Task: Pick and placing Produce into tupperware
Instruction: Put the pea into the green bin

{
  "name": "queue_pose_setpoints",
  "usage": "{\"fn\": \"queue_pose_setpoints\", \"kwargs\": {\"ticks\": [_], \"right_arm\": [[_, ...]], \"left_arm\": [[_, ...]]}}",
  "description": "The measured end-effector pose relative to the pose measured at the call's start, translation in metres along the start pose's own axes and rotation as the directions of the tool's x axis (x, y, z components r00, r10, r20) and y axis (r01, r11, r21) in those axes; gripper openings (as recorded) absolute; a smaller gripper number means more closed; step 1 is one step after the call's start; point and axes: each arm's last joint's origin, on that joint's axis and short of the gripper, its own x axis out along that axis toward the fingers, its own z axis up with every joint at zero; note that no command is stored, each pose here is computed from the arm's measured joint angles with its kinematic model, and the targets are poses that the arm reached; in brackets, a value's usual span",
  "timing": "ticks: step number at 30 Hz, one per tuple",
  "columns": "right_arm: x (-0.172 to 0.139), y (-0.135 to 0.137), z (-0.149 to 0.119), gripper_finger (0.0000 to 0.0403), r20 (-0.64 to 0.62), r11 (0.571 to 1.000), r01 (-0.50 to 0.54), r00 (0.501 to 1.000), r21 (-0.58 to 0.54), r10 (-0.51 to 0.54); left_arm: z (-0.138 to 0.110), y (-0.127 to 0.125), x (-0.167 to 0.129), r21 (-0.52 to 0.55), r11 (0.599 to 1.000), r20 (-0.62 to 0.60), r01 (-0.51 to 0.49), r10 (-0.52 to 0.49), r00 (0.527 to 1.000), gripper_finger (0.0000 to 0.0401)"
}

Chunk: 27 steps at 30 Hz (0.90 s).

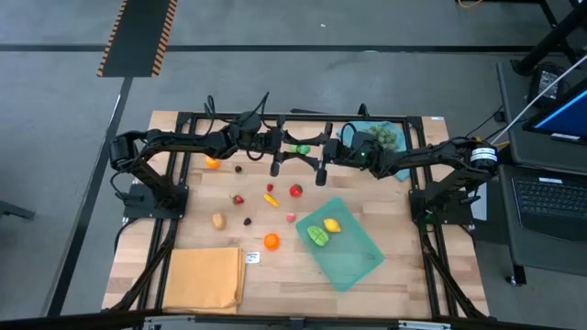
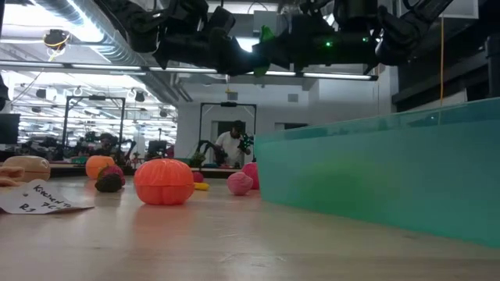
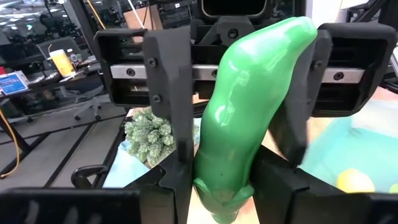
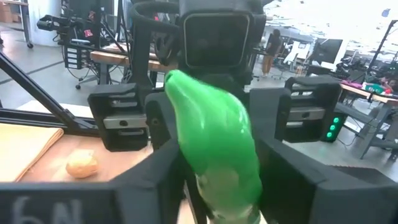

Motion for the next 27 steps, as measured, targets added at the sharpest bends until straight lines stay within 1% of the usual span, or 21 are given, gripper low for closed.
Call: {"fn": "queue_pose_setpoints", "kwargs": {"ticks": [4, 6, 11, 16, 21, 27], "right_arm": [[0.0000, -0.0002, -0.0002, 0.0131, -0.001, 1.000, 0.004, 1.000, -0.010, -0.004], [0.0000, -0.0002, 0.0000, 0.0119, -0.001, 1.000, 0.004, 1.000, -0.017, -0.004], [0.0000, -0.0002, -0.0001, 0.0120, -0.001, 1.000, 0.003, 1.000, -0.011, -0.003], [0.0000, -0.0002, -0.0001, 0.0139, -0.002, 1.000, 0.003, 1.000, 0.005, -0.003], [-0.0001, -0.0012, -0.0004, 0.0118, -0.003, 1.000, 0.006, 1.000, 0.005, -0.006], [-0.0007, -0.0058, -0.0008, 0.0118, -0.003, 0.999, 0.016, 1.000, 0.030, -0.016]], "left_arm": [[-0.0002, -0.0001, 0.0000, -0.011, 1.000, -0.001, 0.004, -0.004, 1.000, 0.0129], [-0.0002, -0.0002, 0.0000, -0.017, 1.000, -0.001, 0.004, -0.004, 1.000, 0.0126], [-0.0003, 0.0002, -0.0001, -0.026, 1.000, -0.001, 0.003, -0.003, 1.000, 0.0125], [-0.0002, 0.0003, -0.0001, -0.018, 1.000, -0.001, 0.001, -0.001, 1.000, 0.0146], [0.0007, 0.0003, -0.0009, -0.018, 1.000, -0.003, -0.003, 0.003, 1.000, 0.0162], [0.0040, 0.0018, -0.0058, -0.019, 1.000, -0.013, -0.009, 0.009, 1.000, 0.0168]]}}
